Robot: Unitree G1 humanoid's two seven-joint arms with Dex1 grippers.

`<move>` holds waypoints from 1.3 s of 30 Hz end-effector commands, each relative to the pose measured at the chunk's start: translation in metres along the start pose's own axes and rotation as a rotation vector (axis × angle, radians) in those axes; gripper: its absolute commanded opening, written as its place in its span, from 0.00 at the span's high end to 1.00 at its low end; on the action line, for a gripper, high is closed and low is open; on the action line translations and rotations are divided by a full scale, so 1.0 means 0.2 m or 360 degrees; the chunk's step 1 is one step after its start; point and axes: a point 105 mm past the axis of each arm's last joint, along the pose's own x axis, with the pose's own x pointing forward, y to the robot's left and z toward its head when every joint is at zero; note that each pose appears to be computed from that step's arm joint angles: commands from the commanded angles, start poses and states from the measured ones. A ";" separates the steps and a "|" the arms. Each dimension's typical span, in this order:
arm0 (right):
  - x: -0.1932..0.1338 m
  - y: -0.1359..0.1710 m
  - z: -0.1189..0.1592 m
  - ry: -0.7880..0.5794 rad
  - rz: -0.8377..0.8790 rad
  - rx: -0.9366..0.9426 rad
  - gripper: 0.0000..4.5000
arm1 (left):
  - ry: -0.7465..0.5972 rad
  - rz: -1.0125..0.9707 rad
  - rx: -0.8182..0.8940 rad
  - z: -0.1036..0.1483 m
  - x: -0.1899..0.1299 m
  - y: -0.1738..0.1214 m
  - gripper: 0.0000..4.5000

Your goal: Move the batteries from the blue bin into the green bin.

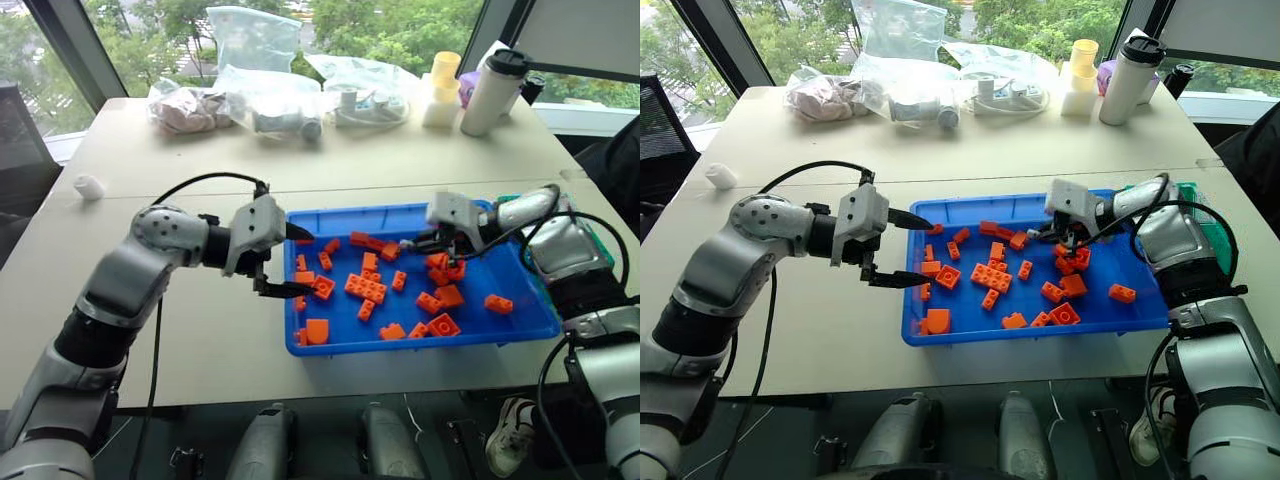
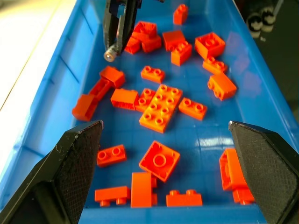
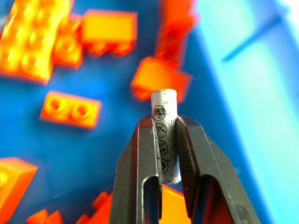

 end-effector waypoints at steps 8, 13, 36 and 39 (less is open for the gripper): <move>-0.79 -0.32 -0.10 -0.0375 -0.1420 0.0666 0.99 | -0.0357 0.0109 0.0080 0.18 0.16 0.18 0.00; -0.83 -0.24 -0.24 -0.0204 -0.1520 0.0782 0.99 | -0.0451 0.0036 0.0076 0.22 0.22 0.18 0.00; -0.75 -0.25 -0.30 -0.0219 -0.1465 0.0899 0.01 | -0.0495 0.0109 -0.0005 0.21 0.18 0.19 0.00; -0.74 -0.23 -0.22 -0.0315 -0.1385 0.0814 0.01 | -0.0463 0.0138 0.0002 0.20 0.13 0.19 0.00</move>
